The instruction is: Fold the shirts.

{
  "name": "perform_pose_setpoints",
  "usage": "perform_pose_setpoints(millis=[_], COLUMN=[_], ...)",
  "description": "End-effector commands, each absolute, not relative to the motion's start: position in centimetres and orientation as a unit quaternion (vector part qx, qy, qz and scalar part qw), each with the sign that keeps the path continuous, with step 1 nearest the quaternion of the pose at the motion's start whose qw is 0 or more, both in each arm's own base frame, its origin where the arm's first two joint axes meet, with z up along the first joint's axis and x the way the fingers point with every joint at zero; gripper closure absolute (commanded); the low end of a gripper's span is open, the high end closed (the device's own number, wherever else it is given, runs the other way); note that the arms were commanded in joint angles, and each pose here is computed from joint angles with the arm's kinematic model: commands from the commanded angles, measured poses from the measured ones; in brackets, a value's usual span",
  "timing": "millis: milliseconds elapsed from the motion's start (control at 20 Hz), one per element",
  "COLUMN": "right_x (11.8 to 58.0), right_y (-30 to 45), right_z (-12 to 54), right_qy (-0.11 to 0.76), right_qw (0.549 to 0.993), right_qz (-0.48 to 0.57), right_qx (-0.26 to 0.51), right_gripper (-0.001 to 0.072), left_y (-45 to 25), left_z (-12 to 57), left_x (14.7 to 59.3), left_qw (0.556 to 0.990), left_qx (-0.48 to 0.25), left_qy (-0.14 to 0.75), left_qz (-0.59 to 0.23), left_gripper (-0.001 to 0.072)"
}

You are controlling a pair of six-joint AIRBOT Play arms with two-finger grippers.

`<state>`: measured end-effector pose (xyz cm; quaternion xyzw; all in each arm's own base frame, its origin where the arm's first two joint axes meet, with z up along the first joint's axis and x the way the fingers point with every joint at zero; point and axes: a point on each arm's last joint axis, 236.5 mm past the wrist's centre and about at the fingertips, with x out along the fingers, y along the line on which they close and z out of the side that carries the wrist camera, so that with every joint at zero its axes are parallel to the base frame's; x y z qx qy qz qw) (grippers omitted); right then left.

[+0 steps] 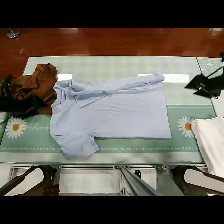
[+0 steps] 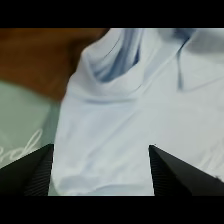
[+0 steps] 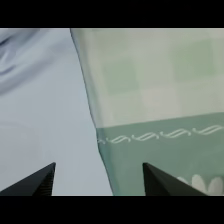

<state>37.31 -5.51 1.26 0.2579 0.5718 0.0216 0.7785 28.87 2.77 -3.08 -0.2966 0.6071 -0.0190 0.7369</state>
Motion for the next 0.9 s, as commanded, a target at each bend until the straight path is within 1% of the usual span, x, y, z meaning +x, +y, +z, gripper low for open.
perform_pose_setpoints(millis=[0,50,150,200,400,500,600,750,850], right_x=[32.6,31.5,29.6,29.1,28.8,28.9,29.0,29.1,29.3], right_y=[-2.3,-1.0,0.9,1.1,1.3,1.4,1.5,1.5,-0.2], right_z=[-1.1,-1.4,-2.0,-2.3,-2.5,-2.4,-2.3,-2.2,-2.3], right_qy=[0.534,0.532,0.529,0.529,0.526,0.523,0.521,0.519,0.513], right_qw=[0.787,0.785,0.780,0.780,0.781,0.781,0.781,0.782,0.787], right_qz=[0.037,0.050,0.066,0.064,0.062,0.063,0.065,0.064,0.037], right_qx=[0.307,0.314,0.327,0.328,0.332,0.336,0.339,0.340,0.340], right_gripper=[0.0088,0.0088,0.0088,0.0089,0.0089,0.0089,0.0089,0.0089,0.0089], left_y=[2.9,2.9,1.9,1.3,-0.9,-1.1,-1.3,-2.8,-3.6], left_z=[-6.6,-6.9,-6.6,-6.9,-8.3,-8.8,-9.4,-9.4,-9.7], left_x=[21.7,21.4,22.2,22.0,20.6,20.4,21.1,23.1,22.9], left_qw=[0.663,0.654,0.650,0.644,0.620,0.617,0.631,0.662,0.663], left_qx=[-0.387,-0.418,-0.473,-0.481,-0.480,-0.480,-0.464,-0.440,-0.424], left_qy=[0.641,0.630,0.595,0.595,0.620,0.623,0.621,0.606,0.615], left_qz=[0.020,0.028,0.011,0.006,-0.012,-0.012,-0.011,-0.035,-0.046], left_gripper=[0.0005,0.0005,0.0005,0.0005,0.0005,0.0005,0.0005,0.0006,0.0008])
